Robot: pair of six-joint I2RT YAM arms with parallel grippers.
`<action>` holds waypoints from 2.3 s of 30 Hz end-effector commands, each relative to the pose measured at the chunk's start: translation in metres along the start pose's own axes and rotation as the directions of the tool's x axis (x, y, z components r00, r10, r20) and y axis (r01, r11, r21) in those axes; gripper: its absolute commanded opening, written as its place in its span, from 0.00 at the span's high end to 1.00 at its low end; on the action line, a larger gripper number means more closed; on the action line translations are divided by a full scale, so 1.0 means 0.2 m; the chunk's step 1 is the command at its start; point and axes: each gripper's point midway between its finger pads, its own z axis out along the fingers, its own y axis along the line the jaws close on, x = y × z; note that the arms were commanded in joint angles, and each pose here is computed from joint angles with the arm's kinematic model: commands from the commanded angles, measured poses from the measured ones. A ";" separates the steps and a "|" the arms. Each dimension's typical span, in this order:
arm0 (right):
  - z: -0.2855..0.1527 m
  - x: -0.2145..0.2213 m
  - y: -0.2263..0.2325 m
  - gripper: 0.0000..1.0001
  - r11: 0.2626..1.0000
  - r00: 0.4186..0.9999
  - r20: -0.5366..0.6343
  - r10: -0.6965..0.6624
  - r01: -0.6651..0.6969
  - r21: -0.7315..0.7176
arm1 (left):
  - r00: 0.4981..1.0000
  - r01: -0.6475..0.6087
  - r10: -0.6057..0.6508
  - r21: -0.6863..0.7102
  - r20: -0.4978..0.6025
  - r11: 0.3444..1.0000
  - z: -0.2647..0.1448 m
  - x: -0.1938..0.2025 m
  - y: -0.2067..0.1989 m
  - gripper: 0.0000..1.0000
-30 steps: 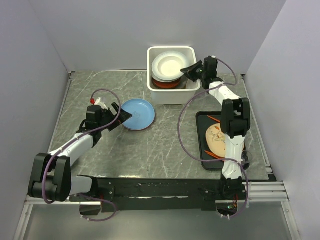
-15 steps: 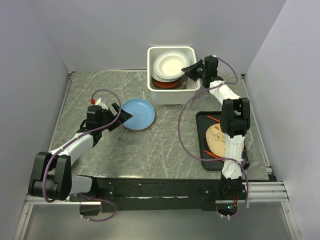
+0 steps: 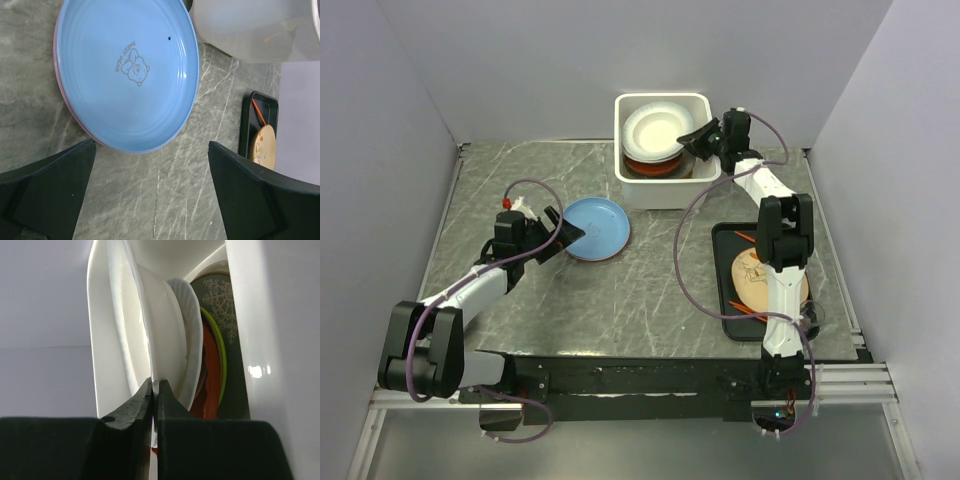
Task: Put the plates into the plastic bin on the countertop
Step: Place the plate in the plastic bin, then pick up the plate at the center of the board.
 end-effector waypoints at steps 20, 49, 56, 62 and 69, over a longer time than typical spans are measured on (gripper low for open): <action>-0.25 0.13 -0.11 0.34 0.994 0.995 -0.004 -0.101 0.101 0.049 | 0.998 -0.035 0.034 0.023 0.044 0.999 -0.05 -0.08 -0.07 0.01; -1.37 0.30 0.32 0.22 0.930 0.913 0.244 -0.328 0.357 -0.086 | 0.999 -0.012 0.015 -0.070 0.045 0.997 0.03 -0.05 0.07 0.08; -1.44 0.51 0.05 0.22 0.950 0.939 0.176 -0.296 0.308 -0.045 | 0.999 0.010 -0.005 -0.122 0.041 0.992 0.09 -0.06 0.13 0.24; -1.46 0.61 -0.09 0.22 0.952 0.945 0.123 -0.304 0.307 -0.010 | 0.998 0.032 -0.025 -0.132 0.050 0.991 0.12 -0.08 0.14 0.40; -1.43 0.66 -0.17 0.22 0.952 0.949 0.085 -0.304 0.305 0.005 | 0.998 0.025 -0.017 -0.146 0.055 0.989 0.14 -0.11 0.14 0.48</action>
